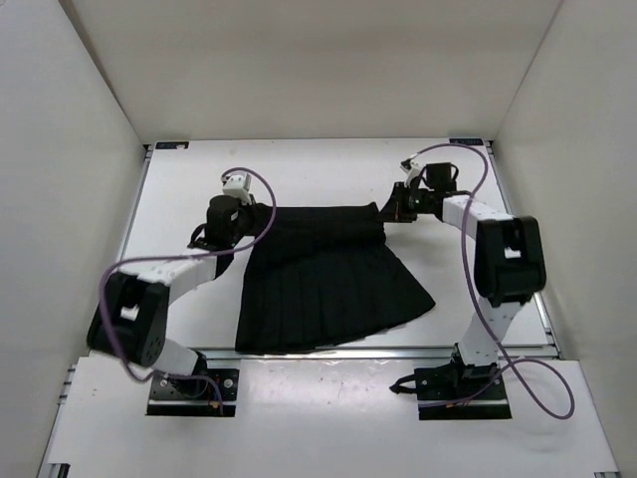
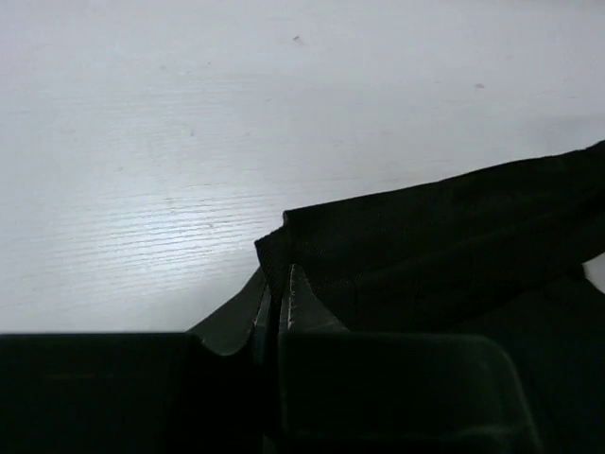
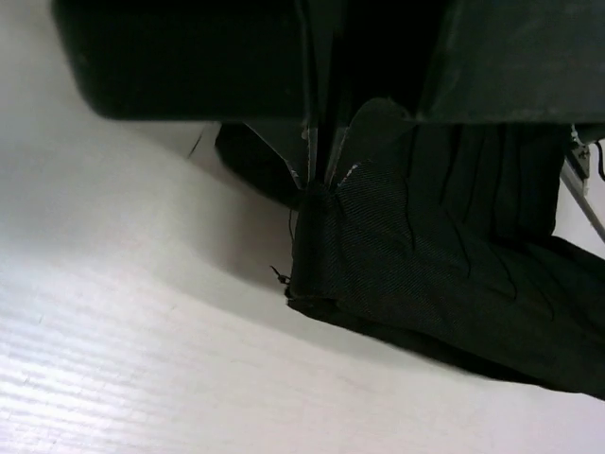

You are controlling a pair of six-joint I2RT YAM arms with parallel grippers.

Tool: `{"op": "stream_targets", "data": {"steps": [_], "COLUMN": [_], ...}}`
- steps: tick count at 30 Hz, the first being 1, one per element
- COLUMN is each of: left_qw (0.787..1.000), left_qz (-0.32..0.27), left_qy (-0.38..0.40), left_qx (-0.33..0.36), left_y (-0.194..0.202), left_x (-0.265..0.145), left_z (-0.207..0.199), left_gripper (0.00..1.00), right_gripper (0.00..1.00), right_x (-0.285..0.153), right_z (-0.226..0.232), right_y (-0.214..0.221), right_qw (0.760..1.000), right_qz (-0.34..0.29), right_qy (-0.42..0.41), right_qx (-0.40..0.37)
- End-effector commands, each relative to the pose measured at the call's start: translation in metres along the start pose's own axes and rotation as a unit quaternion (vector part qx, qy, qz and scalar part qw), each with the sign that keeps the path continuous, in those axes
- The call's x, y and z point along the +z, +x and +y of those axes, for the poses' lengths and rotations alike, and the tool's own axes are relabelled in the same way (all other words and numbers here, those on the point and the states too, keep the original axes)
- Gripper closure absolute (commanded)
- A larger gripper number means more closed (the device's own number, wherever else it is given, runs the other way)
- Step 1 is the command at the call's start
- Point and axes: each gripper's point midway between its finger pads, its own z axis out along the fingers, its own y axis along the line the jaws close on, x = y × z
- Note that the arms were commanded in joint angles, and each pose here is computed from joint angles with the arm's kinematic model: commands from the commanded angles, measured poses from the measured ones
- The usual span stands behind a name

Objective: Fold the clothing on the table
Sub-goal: Flatten the skirt out

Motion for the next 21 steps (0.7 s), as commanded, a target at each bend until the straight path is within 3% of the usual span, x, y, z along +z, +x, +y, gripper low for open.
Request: {"op": "stream_targets", "data": {"steps": [1,9,12,14,16,17,18,20,21], "left_qw": [0.996,0.997,0.998,0.998,0.998,0.998,0.998,0.998,0.998], "left_qz": [-0.062,-0.033,-0.016,-0.001,0.012,0.017,0.020,0.023,0.027], "left_qy": [-0.056,-0.061,-0.058,-0.051,-0.044,-0.045,-0.043,-0.046,-0.047], "left_qx": [-0.002,-0.033,-0.038,-0.036,-0.036,-0.042,-0.042,-0.038,-0.039], "left_y": [-0.042,-0.043,-0.040,-0.037,-0.034,-0.033,-0.033,-0.036,-0.032], "left_x": [0.032,0.128,0.157,0.171,0.187,0.189,0.194,0.195,0.196], "left_z": [0.029,0.054,0.054,0.050,0.047,0.047,0.044,0.045,0.043], "left_gripper": [1.00,0.99,0.96,0.82,0.52,0.37,0.30,0.11,0.09], "right_gripper": [1.00,1.00,1.00,0.93,0.64,0.56,0.52,0.36,0.28], "right_x": [0.009,0.054,0.063,0.056,0.054,0.054,0.053,0.051,0.053], "right_z": [-0.023,-0.077,-0.093,-0.107,-0.116,-0.120,-0.124,-0.126,-0.126], "right_y": [-0.055,-0.131,-0.135,-0.139,-0.134,-0.131,-0.131,-0.137,-0.139], "right_qw": [0.998,0.998,0.998,0.997,0.997,0.997,0.997,0.996,0.996], "right_qz": [-0.052,-0.063,-0.064,-0.071,-0.065,-0.061,-0.061,-0.064,-0.063], "right_qy": [0.014,0.002,0.012,0.024,0.037,0.043,0.050,0.053,0.061], "right_qx": [-0.039,-0.032,-0.022,-0.025,-0.023,-0.023,-0.024,-0.027,-0.026]}}
